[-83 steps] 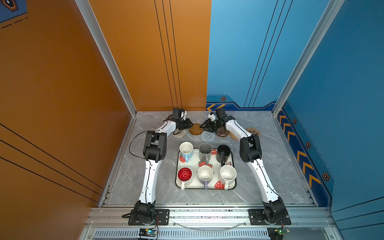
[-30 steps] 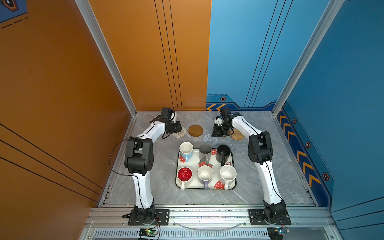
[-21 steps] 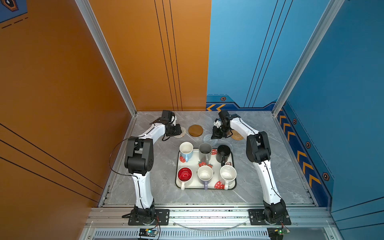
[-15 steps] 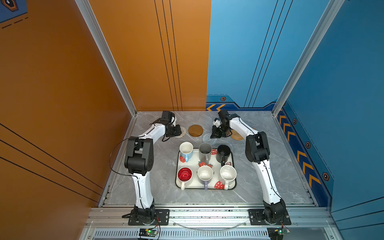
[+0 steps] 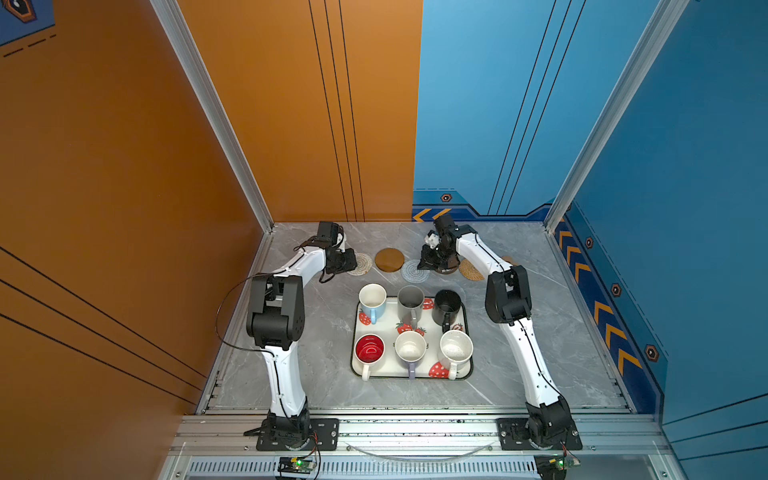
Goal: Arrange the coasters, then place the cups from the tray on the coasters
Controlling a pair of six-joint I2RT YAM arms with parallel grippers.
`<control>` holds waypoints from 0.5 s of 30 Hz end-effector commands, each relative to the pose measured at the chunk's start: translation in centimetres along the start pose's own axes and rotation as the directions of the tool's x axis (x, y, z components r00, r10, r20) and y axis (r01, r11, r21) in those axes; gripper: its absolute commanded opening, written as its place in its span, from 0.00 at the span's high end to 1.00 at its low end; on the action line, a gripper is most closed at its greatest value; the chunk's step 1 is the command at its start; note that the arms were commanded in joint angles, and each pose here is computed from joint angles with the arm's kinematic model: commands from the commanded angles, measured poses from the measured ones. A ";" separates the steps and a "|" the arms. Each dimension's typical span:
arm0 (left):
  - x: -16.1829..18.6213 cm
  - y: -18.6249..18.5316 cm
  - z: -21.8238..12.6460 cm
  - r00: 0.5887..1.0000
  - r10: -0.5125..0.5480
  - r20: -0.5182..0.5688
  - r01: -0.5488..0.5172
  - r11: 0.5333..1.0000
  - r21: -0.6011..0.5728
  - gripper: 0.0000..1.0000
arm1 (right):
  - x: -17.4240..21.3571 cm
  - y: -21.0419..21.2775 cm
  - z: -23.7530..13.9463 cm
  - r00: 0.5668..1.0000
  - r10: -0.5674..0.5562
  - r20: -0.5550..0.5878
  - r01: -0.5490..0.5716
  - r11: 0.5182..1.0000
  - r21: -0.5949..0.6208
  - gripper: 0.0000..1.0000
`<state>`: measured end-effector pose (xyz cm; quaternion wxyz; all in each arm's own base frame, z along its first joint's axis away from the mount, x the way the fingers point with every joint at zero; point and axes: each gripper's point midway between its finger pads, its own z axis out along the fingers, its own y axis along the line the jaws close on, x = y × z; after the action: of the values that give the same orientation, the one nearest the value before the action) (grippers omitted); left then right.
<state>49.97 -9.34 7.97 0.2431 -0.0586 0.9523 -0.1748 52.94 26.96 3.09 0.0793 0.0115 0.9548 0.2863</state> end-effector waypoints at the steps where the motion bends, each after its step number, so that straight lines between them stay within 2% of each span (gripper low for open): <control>1: 0.9 1.1 0.8 0.999 -0.020 -0.031 0.019 0.999 -0.031 0.68 | -0.5 -2.7 1.1 0.998 0.064 0.008 -0.064 0.996 0.067 1.00; 15: 0.6 1.7 2.7 0.998 -0.035 -0.046 0.033 0.999 -0.043 0.69 | -2.8 -4.3 1.0 0.989 0.126 0.072 -0.130 0.991 0.043 1.00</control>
<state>50.09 -9.22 5.39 0.2201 -0.0668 0.9586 -0.1681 55.10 25.45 3.09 0.0951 0.0537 0.9496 0.2940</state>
